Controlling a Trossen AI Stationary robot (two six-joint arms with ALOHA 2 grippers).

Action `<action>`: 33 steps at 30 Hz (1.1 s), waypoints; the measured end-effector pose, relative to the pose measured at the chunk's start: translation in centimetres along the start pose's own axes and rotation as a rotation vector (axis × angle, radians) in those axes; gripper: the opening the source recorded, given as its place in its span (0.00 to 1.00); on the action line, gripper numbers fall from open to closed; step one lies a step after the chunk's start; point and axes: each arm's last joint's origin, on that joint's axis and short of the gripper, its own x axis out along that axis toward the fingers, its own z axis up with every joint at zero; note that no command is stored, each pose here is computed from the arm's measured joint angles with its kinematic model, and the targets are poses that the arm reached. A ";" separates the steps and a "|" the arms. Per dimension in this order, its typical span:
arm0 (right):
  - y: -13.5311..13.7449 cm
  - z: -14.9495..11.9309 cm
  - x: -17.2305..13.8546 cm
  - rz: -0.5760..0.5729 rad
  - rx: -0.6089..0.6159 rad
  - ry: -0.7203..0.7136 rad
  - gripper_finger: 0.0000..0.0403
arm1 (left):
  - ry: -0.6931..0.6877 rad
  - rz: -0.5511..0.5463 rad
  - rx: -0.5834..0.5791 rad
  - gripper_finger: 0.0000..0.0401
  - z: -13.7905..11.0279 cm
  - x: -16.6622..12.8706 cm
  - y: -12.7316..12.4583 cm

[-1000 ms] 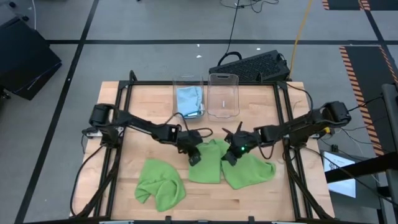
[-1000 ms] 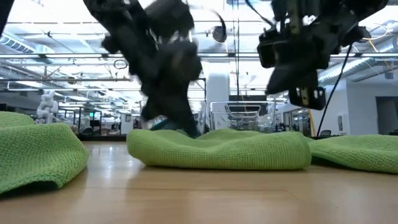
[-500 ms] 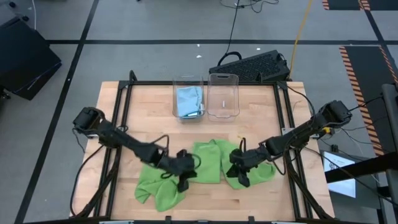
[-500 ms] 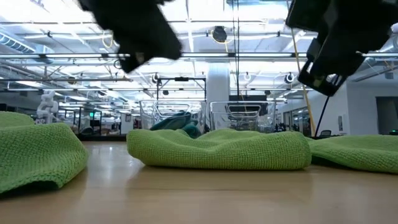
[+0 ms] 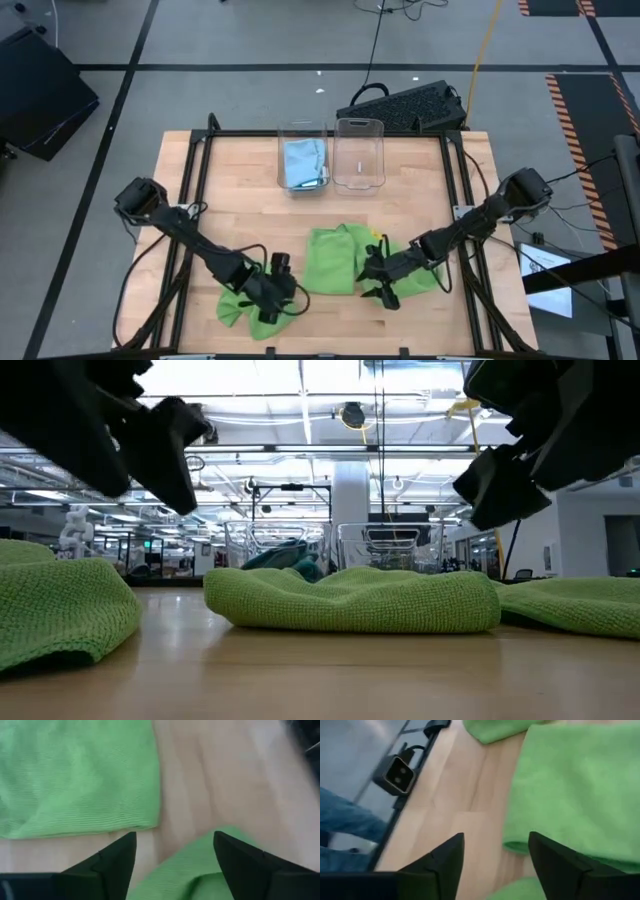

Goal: Fold microfiber towels
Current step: Fold the top left green microfiber towel

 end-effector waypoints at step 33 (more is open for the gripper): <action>-0.6 -2.0 5.9 -0.205 -0.226 0.046 0.56 | 0.000 0.077 0.186 0.38 -1.1 7.3 1.1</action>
